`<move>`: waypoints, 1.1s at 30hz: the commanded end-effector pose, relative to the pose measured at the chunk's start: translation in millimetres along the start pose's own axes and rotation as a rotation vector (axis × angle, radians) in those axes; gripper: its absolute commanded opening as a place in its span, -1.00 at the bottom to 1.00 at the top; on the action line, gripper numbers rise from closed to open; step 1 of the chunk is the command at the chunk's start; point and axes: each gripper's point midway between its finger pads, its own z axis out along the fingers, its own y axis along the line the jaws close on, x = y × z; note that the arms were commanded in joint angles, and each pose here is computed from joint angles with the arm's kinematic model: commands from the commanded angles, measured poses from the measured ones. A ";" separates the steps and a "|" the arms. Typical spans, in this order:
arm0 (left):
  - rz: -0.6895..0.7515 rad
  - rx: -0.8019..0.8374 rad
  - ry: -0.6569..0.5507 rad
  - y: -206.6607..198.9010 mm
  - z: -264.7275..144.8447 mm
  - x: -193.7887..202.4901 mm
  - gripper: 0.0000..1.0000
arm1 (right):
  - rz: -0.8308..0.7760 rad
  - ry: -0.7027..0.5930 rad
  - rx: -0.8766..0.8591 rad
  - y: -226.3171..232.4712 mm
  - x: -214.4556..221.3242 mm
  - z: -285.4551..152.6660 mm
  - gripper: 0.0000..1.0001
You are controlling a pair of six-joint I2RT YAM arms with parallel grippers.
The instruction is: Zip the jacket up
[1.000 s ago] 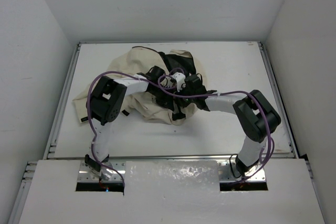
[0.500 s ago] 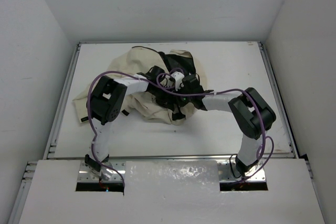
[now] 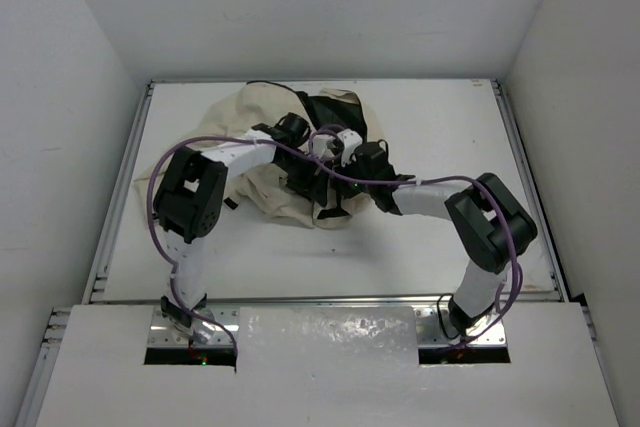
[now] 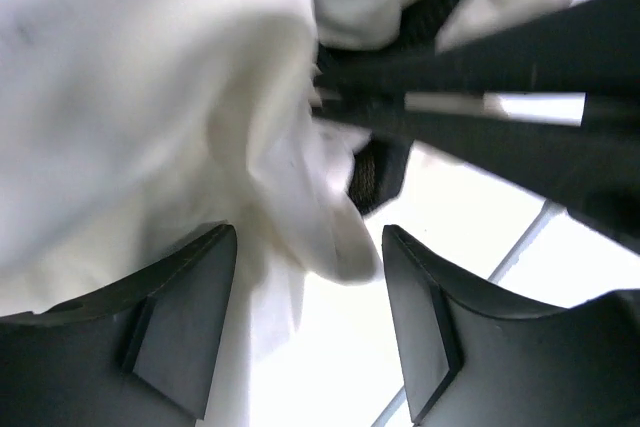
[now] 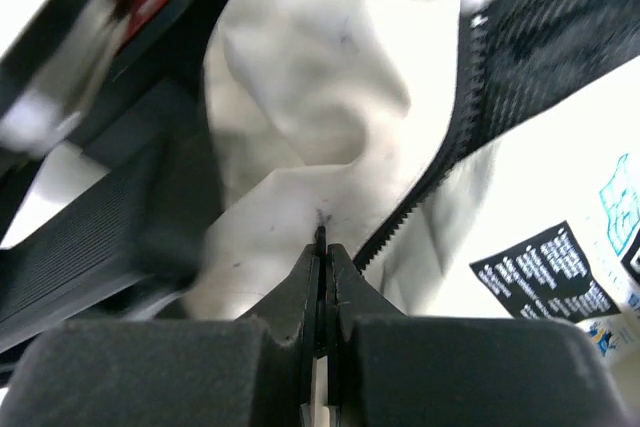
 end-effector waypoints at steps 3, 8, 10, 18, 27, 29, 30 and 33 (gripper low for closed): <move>0.116 -0.007 -0.082 -20.7 -36.7 -8.0 0.13 | 0.057 -0.075 -0.053 12.6 -23.3 -7.7 -1.00; 0.004 0.079 -0.118 -32.7 -31.4 -3.3 0.21 | 0.044 -0.108 -0.076 17.5 -29.0 -17.6 -1.00; -0.066 0.110 -0.179 -40.3 -30.2 -14.0 0.24 | 0.051 -0.108 -0.084 18.7 -26.3 -17.5 -1.00; -0.186 0.071 -0.219 -22.8 -10.1 -18.3 0.35 | 0.080 -0.150 -0.129 26.9 -27.9 -20.5 -1.00; -0.194 0.202 -0.189 -45.5 4.4 -5.8 -0.67 | 0.074 -0.232 -0.147 30.1 -37.1 -31.9 -1.00; -0.159 0.208 -0.185 -49.1 -0.7 -2.4 -0.86 | 0.060 -0.261 -0.128 26.5 -46.5 -36.0 -1.00; -0.157 0.214 -0.170 -50.4 -2.1 3.4 -0.96 | 0.055 -0.274 -0.116 23.9 -51.5 -37.3 -1.00; -0.114 0.227 -0.144 -55.8 -8.9 11.3 -1.00 | 0.042 -0.307 -0.084 16.4 -65.4 -41.3 -1.00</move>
